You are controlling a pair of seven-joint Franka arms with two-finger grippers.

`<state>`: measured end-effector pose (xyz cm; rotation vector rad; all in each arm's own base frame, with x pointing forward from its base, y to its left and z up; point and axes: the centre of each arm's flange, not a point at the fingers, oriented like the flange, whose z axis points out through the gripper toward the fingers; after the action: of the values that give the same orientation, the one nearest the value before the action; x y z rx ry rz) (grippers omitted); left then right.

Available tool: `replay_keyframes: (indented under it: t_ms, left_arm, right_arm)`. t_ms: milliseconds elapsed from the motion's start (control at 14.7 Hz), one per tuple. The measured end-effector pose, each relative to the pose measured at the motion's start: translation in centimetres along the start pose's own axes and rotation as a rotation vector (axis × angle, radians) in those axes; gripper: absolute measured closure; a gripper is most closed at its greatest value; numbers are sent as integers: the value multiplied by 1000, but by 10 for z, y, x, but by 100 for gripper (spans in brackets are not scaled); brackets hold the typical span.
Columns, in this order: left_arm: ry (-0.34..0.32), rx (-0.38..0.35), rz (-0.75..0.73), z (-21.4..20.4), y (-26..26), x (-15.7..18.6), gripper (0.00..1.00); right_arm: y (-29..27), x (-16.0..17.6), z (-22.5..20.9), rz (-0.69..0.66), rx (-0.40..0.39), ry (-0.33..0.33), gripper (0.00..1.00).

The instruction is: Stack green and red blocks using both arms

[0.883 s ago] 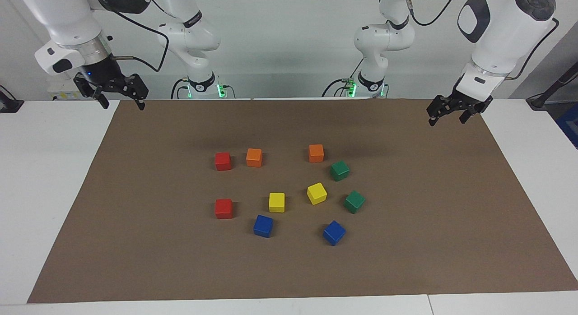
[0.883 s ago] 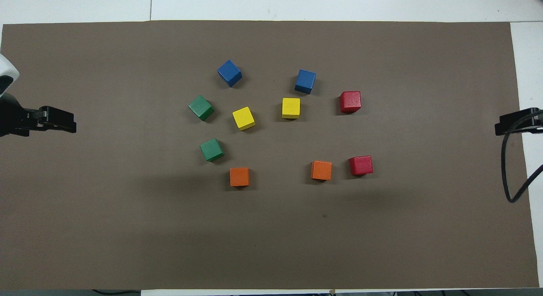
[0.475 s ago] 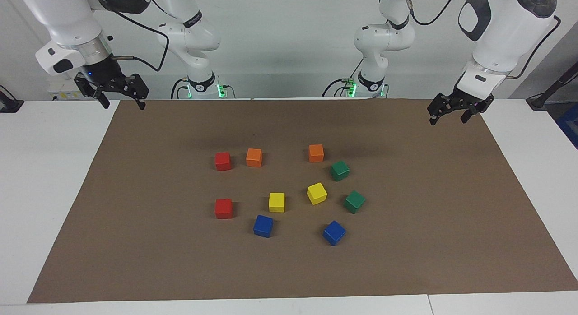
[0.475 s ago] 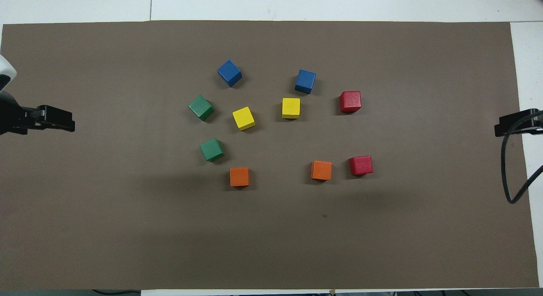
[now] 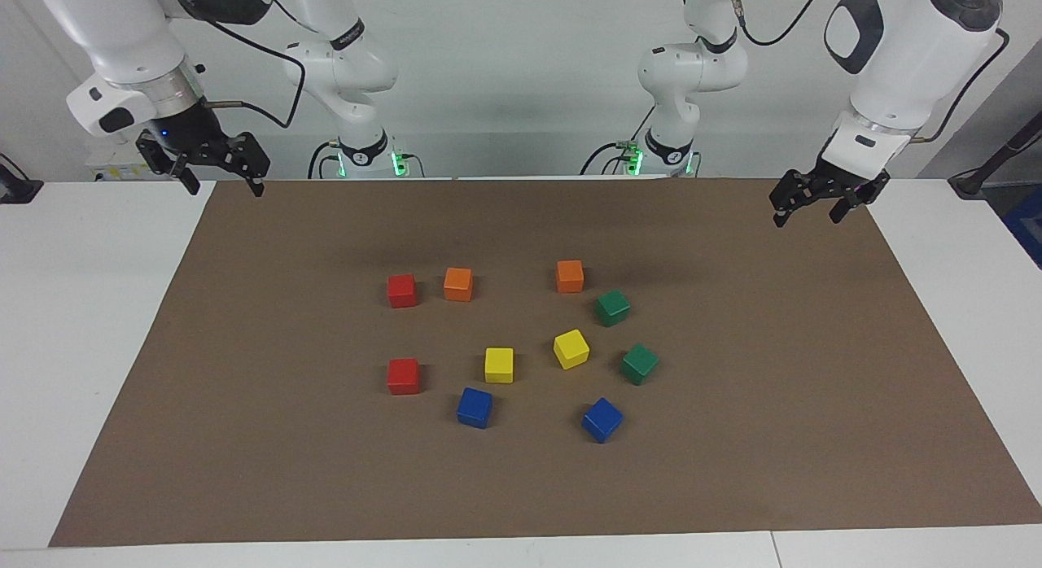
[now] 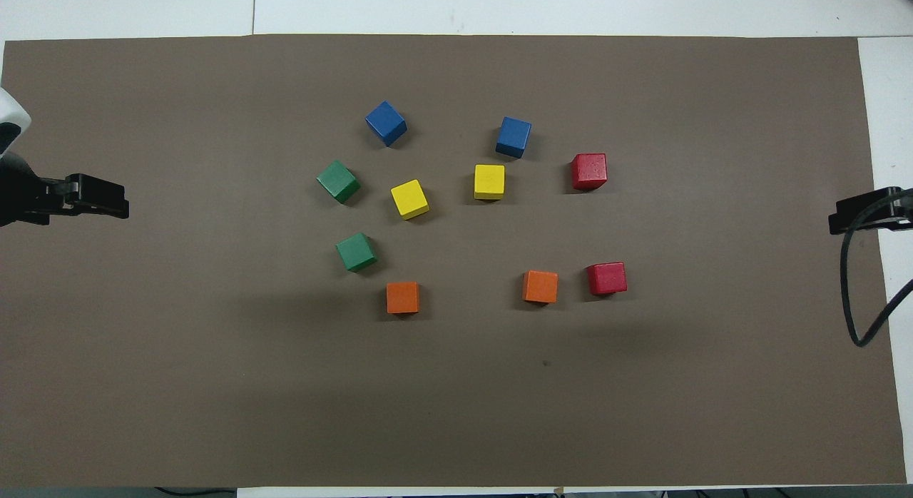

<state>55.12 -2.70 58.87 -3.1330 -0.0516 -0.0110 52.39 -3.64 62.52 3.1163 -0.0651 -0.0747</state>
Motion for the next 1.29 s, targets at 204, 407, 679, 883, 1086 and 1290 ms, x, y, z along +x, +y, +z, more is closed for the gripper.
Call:
replay_keyframes:
  t_ms: [204,407,679,883,1086,1290]
  left_arm:
    - [5,-9,-36,4,1,1,0]
    - [0,-15,-122,8,8,0,0]
    - [6,-42,-191,22,54,-8,0]
    - [2,-47,-241,40,107,-16,0]
    - [-18,-43,-239,75,159,-19,0]
    - [-26,-44,-244,121,200,-12,0]
  right_arm:
    - [-16,-4,12,-31,-1,-22,0]
    - [-39,2,31,-47,35,3,0]
    - [-93,6,61,-57,50,37,0]
    - [-116,11,103,-77,49,42,0]
    - [-130,17,142,-86,46,25,0]
    - [-154,23,167,-84,44,21,0]
